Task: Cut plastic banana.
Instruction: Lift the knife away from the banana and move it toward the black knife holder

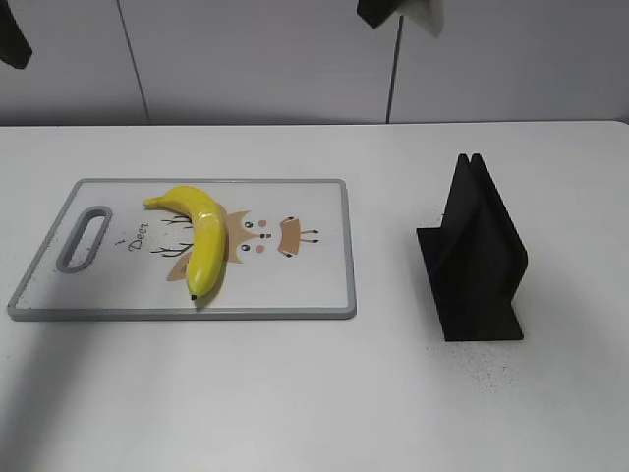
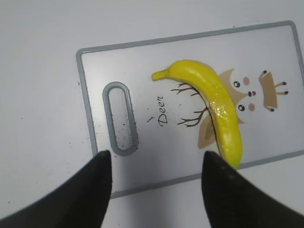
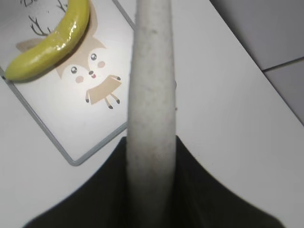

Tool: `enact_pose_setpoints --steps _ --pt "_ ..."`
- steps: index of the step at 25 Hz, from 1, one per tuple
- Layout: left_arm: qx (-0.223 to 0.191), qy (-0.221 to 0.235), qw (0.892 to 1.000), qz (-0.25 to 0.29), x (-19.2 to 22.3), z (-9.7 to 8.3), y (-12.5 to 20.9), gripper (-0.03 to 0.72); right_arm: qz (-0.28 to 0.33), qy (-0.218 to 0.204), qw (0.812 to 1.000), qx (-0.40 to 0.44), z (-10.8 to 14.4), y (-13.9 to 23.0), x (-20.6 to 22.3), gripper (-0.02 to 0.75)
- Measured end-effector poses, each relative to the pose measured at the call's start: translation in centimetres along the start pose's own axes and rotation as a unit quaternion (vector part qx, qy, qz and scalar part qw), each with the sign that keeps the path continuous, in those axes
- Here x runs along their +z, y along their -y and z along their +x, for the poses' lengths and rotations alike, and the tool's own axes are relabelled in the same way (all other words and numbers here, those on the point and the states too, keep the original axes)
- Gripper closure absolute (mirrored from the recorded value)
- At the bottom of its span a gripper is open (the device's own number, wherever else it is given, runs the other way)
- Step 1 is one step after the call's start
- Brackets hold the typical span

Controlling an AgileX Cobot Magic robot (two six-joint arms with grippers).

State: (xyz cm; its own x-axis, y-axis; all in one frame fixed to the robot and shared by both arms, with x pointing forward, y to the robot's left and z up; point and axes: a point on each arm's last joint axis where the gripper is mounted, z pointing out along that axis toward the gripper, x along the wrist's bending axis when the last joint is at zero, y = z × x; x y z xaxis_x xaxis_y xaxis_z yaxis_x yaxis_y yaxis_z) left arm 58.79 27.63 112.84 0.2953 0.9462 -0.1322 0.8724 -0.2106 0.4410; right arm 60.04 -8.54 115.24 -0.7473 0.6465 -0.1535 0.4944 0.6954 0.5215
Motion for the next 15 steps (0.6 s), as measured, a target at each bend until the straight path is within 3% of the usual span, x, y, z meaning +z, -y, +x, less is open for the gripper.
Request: enact_pose_setpoints --steps 7,15 --pt "-0.001 -0.024 0.998 -0.055 -5.2 -1.4 1.5 0.099 -0.033 0.002 0.989 0.146 0.3 0.1 -3.5 0.577" --pt "0.005 -0.045 0.997 -0.054 -8.5 -3.6 9.6 0.106 -0.005 -0.017 0.977 0.211 2.1 3.8 -6.0 0.577"
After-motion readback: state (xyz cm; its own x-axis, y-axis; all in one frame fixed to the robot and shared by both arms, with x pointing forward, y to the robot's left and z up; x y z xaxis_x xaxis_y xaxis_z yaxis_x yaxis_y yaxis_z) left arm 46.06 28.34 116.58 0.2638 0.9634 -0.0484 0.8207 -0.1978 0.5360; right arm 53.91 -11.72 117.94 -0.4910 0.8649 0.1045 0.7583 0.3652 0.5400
